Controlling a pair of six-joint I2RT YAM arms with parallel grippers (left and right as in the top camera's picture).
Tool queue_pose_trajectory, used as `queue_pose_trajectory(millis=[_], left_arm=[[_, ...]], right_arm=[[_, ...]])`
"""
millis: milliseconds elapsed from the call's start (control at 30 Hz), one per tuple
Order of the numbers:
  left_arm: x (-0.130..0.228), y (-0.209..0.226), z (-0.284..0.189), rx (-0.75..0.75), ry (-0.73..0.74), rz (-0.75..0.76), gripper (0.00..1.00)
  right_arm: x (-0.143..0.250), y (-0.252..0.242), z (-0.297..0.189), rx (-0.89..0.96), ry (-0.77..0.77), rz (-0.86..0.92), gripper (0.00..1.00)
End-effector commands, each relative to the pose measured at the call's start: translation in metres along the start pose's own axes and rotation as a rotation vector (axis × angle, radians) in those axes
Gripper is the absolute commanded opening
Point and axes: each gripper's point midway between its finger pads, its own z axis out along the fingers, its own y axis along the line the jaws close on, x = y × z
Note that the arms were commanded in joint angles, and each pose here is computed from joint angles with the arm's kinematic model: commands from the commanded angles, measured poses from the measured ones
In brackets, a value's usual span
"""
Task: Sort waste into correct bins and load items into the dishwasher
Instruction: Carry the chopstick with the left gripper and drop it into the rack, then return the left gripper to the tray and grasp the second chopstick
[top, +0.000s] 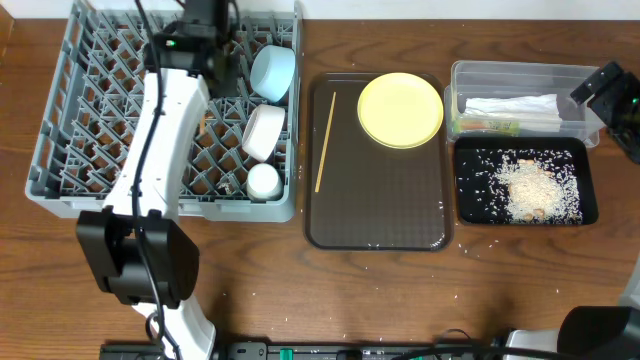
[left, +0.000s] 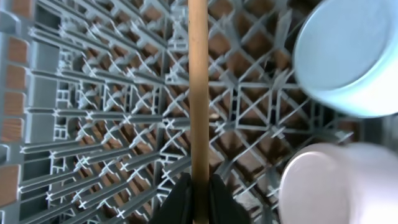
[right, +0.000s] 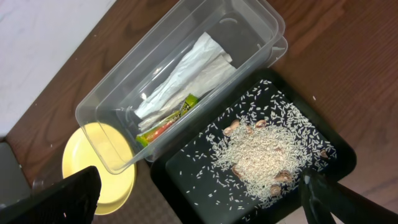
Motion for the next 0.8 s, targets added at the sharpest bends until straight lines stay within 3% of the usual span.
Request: queue_pose_trajectory(millis=[0,333,433,500,767], left_arm=[[0.026,-0.012,0.03,0.053,0.1,0.073,0.07],[0.058,-0.023,0.048,0.092,0.193,-0.009,0.08],[0.058,-0.023,0.049,0.093,0.194,-0.009,0.35],[0.058,-0.024,0.049,0.097,0.191,-0.01,0.43],[0.042,-0.033,0.029,0.172,0.141,-0.063,0.45]], right_arm=[[0.0,0.0,0.001,0.001,0.002,0.015,0.99],[0.0,0.0,0.001,0.001,0.002,0.015,0.99],[0.0,0.0,0.001,0.001,0.002,0.015,0.99],[0.0,0.0,0.001,0.001,0.002,0.015,0.99],[0.0,0.0,0.001,0.001,0.002,0.015,0.99]])
